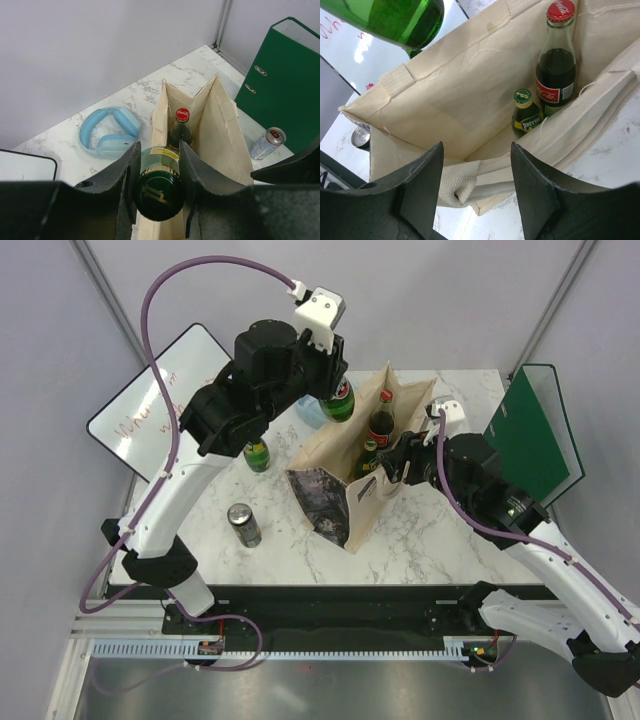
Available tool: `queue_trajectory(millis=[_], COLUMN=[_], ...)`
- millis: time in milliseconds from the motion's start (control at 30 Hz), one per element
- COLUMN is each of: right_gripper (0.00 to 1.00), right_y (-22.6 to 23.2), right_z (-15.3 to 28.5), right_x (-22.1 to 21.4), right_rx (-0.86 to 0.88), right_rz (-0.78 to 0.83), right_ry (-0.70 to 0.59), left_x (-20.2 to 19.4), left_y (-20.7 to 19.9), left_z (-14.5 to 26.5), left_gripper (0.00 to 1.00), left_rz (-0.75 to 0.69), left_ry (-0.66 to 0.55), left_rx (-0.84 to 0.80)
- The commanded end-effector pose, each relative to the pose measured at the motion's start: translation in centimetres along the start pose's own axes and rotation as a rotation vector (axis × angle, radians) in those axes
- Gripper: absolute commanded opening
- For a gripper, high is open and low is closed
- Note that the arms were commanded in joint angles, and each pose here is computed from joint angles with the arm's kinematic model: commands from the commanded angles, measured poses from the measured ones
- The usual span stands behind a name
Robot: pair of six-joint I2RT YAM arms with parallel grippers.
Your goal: Place the beverage into the canvas bag
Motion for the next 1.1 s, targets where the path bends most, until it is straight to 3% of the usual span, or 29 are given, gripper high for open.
queue_trajectory(millis=[0,300,933,1067], right_gripper=[0.63,0.63,0.61,0.52], right_y=[-1.5,-4.1,-3.7,-3.6], right_z=[0.9,1.1,-2.8,-3.0], right_x=[1.3,1.1,-1.5,-2.0], right_rx=[-0.124,-0.354,-0.344,-0.333], right_rz=[-0.014,-0.095,-0.156,-0.165], right_ry=[-0.048,-0.023,0.03,0.041], left_x=[5.7,2.5,-5.6,-6.7], left_y=[-0.2,-2.5,-4.4,-4.4], left_z=[1.2,-1.7,-7.7,-8.2], left_gripper=[0.02,0.02,0.02,0.02], left_rz=[0.026,0.078,0.07,0.073], left_ry=[-0.238,-0.206,-0.134,-0.121], left_rx=[-0.016,-0.116,-0.145,-0.143])
Point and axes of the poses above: each gripper's point midway between its finger pads, its own z axis back along the fingers, its own y axis along the line the jaws close on, x = y × z, the point moved 4 cm from there along z, back along the fingers, and after that the axes turned 4 degrees about z, right-handed, at the moved point
